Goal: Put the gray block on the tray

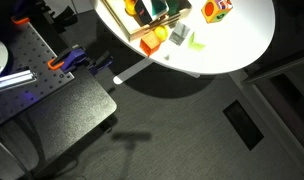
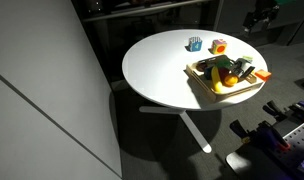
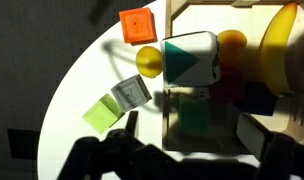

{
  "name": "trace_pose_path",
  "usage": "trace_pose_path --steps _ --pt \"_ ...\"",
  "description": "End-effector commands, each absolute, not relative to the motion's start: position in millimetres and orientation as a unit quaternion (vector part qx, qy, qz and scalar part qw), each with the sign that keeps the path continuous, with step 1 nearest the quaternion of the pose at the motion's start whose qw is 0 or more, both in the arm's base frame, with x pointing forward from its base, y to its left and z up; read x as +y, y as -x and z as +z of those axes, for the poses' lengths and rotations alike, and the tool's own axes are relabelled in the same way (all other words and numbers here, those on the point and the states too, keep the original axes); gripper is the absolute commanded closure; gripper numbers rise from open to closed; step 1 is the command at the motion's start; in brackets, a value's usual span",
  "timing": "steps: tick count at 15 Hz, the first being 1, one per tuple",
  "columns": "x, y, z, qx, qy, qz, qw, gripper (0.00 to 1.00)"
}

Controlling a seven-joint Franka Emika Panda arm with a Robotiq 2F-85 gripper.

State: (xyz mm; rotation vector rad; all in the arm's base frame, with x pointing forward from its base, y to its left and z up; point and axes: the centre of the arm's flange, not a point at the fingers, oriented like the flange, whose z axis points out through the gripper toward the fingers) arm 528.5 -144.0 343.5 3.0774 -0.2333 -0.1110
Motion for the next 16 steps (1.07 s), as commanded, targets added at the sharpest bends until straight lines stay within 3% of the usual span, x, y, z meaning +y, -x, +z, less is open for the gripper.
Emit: trace_pose_path --steps 1,16 --pt "-153.8 -542.9 320.7 -0.07 -0.996 -0.027 0.046 0.0" --pt "-202.8 -547.4 228.8 -0.081 -0.993 -0.044 0.067 0.0"
